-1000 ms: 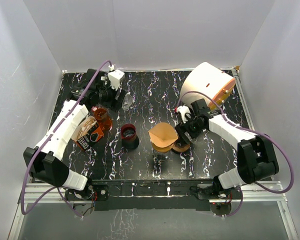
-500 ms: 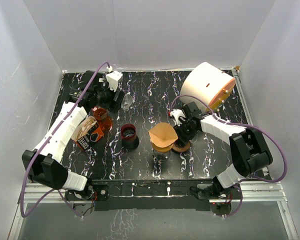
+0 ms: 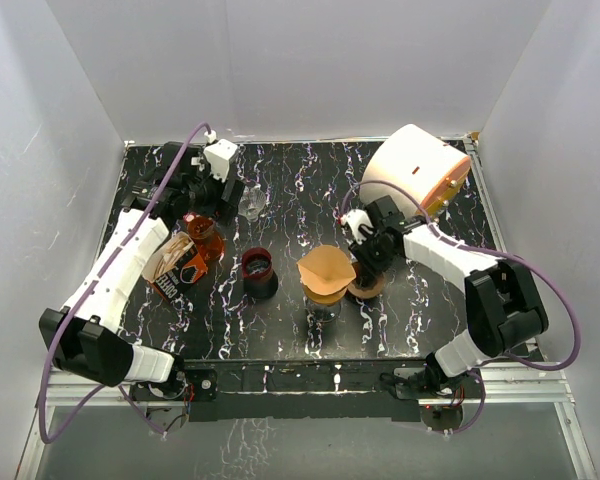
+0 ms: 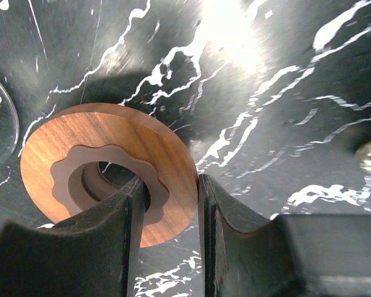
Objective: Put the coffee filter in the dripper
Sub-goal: Pick up the dripper holder from the center of the board, then place the dripper holder onto the coffee server.
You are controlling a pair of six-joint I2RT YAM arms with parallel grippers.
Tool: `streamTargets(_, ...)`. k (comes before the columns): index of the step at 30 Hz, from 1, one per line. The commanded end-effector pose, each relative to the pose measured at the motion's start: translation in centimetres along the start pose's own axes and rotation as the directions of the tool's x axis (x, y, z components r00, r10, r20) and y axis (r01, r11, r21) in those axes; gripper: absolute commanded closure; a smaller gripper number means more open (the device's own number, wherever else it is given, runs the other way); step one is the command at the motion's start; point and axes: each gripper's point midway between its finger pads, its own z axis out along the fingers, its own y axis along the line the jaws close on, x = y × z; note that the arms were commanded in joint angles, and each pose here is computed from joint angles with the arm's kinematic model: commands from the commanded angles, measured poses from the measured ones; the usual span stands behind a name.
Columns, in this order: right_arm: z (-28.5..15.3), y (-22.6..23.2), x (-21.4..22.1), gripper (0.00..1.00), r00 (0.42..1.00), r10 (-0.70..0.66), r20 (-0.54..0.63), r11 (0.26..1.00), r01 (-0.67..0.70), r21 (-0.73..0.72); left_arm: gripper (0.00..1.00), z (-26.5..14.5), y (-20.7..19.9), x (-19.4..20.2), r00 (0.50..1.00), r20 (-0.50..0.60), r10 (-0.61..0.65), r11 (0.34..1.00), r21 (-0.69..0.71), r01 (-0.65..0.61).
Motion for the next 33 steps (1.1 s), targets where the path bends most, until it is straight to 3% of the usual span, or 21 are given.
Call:
streamTargets(1,-5.3,-2.9,-6.3,0.76,0.985,-0.056,0.164,0.990,0.033,0.137,0.10,-1.5,1.5,-0.8,0.998,0.052,-0.043,0.997,-0.063,0.046)
streamTargets(8,-10.8,-4.0,-12.9,0.76,0.954,-0.080,0.290,0.986,0.034,0.162,0.02,-1.7,3.0,-1.0,0.993,0.063,-0.099,0.989,-0.101,0.105)
streamTargets(16,-15.2,-1.9,-19.9,0.75,0.905,-0.106,0.413,0.994,0.092,0.055,0.01,-1.9,5.3,-0.9,0.985,0.080,-0.153,0.973,-0.160,0.165)
streamTargets(25,-16.1,3.9,-25.0,0.73,0.858,-0.184,0.480,0.973,0.230,-0.038,0.01,-2.9,8.7,-1.2,0.966,0.128,-0.223,0.939,-0.239,0.248)
streamTargets(33,-13.2,11.2,-26.8,0.73,0.844,-0.275,0.460,0.923,0.365,-0.118,0.01,-4.4,11.6,-0.4,0.930,0.173,-0.325,0.892,-0.271,0.362)
